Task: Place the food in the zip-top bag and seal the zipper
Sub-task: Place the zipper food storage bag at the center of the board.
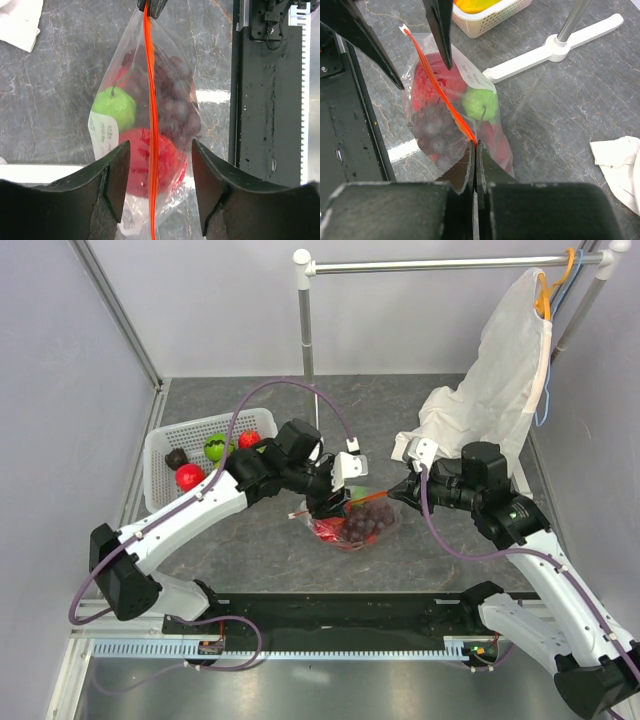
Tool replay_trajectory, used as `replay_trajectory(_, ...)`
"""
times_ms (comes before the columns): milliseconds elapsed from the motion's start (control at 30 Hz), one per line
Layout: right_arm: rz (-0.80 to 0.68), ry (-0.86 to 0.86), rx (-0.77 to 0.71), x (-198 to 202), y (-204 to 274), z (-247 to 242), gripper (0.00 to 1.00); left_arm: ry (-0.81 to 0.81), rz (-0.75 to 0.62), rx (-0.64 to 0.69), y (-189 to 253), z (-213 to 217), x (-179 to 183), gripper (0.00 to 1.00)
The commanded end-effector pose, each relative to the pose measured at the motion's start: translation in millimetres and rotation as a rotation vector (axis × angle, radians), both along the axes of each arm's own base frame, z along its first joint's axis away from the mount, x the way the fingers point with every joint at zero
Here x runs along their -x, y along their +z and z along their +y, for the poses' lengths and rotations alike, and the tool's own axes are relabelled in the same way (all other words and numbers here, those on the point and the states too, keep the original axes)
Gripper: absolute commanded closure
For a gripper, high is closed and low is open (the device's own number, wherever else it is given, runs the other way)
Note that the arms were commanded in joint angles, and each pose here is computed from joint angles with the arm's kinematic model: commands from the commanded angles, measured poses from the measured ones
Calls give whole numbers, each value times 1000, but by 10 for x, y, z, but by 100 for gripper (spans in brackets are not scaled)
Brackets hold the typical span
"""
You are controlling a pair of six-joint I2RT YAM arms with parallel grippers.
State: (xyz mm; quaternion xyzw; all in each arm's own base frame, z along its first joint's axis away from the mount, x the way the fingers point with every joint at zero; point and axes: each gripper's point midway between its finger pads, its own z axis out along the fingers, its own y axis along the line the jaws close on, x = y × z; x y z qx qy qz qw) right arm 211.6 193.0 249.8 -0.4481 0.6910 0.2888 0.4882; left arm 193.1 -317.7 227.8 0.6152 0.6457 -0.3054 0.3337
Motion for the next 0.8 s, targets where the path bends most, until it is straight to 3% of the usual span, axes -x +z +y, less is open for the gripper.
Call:
replay_trajectory(0, -85, 21, -60, 12, 295, 37, 100, 7, -6, 24, -47, -150, -55, 43)
replay_trajectory(100, -88, 28, -64, 37, 303, 41, 100, 18, 8, 27, -100, -189, -76, 53)
replay_trajectory(267, -97, 26, -73, 65, 344, 30, 100, 48, 33, 42, -26, -197, -81, 93)
replay_trajectory(367, -81, 2, -98, 69, 432, 27, 96, 49, 8, 109, 362, -160, -84, 98)
replay_trajectory(467, -46, -28, -149, 103, 571, 32, 40, 25, 21, 171, 721, -101, -41, 98)
replay_trajectory(500, -48, -46, -175, 76, 645, 40, 17, 11, 58, 136, 649, -66, 60, 98)
replay_trajectory(533, -41, -69, -206, 59, 729, 40, 2, 8, 77, 121, 614, -58, 110, 98)
replay_trajectory(600, -8, -116, -264, 14, 852, 47, 2, 0, 146, 92, 529, -32, 202, 98)
replay_trajectory(767, 32, -190, -365, -44, 1151, 41, 2, -5, 126, 113, 601, -92, 148, 98)
